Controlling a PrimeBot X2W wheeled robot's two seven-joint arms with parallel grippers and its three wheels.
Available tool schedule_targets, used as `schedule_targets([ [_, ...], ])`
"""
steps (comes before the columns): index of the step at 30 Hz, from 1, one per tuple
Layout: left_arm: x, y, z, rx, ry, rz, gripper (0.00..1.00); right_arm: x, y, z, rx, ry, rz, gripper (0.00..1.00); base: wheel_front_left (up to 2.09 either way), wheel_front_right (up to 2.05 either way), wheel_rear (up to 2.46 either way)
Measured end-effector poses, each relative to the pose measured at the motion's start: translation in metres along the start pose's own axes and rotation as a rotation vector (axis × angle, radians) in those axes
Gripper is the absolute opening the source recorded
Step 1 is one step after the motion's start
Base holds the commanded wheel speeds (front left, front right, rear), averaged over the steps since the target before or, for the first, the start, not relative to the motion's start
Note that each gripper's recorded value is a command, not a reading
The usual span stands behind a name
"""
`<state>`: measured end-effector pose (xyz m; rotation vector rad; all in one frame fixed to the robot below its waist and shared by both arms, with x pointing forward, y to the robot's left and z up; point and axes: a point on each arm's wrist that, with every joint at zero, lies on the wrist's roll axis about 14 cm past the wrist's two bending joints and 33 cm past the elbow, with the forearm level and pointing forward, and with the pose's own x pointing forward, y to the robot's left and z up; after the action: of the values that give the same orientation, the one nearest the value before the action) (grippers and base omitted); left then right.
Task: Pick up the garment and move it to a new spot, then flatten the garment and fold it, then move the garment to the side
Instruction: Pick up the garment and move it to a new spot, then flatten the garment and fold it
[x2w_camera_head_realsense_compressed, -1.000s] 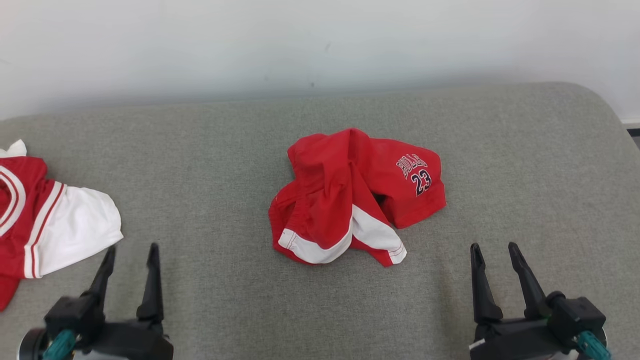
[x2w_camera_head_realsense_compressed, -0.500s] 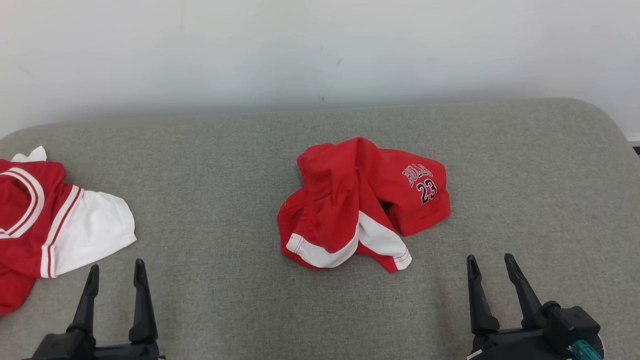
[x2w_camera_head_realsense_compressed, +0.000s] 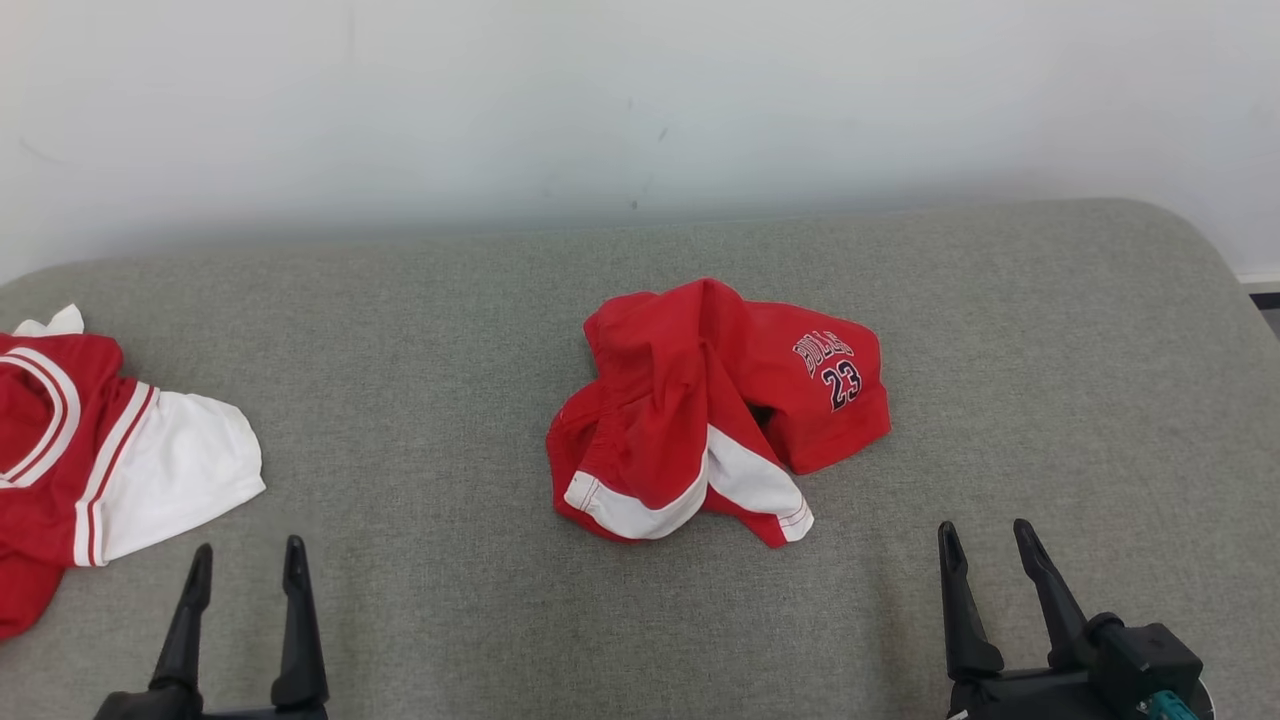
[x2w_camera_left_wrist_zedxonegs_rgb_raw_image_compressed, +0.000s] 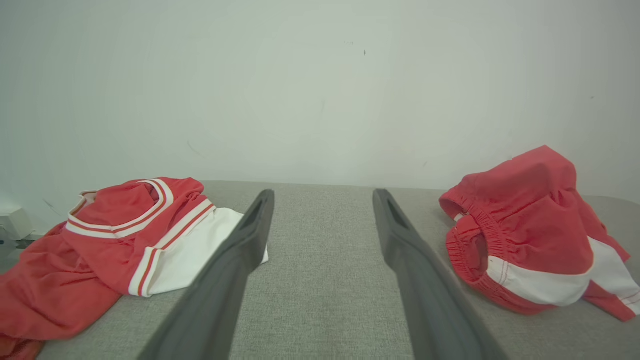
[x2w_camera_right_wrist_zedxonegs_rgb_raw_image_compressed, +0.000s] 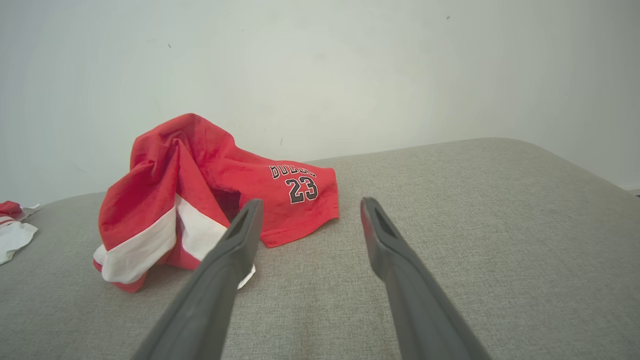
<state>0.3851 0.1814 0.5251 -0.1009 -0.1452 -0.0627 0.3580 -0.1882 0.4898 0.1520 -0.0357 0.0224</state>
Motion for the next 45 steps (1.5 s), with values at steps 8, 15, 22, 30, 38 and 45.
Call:
schedule_targets([
  [8,-0.006,-0.005,-0.006,0.004,0.022,-0.019,1.0,0.001,0.002,-0.001,0.001,0.003,0.007,1.0,0.0,0.0,0.0],
  [15,-0.008,-0.003,-0.007,0.006,0.025,-0.012,1.0,0.001,0.004,-0.001,0.001,0.003,0.011,1.0,0.0,0.0,0.0],
  [22,-0.008,-0.003,-0.009,0.01,0.031,-0.014,1.0,0.001,0.004,-0.002,0.002,0.005,0.012,1.0,0.0,0.0,0.0],
  [30,-0.008,-0.006,-0.011,0.006,0.038,-0.022,1.0,0.001,0.004,-0.002,0.002,0.007,0.012,1.0,0.0,0.0,0.0],
  [38,-0.009,-0.006,-0.011,0.006,0.036,-0.021,1.0,0.0,0.005,-0.002,0.003,0.007,0.015,1.0,0.0,0.0,0.0],
  [45,-0.009,-0.015,-0.017,-0.009,0.056,-0.049,1.0,0.001,0.008,-0.004,0.005,0.013,0.023,1.0,0.0,0.0,0.0],
])
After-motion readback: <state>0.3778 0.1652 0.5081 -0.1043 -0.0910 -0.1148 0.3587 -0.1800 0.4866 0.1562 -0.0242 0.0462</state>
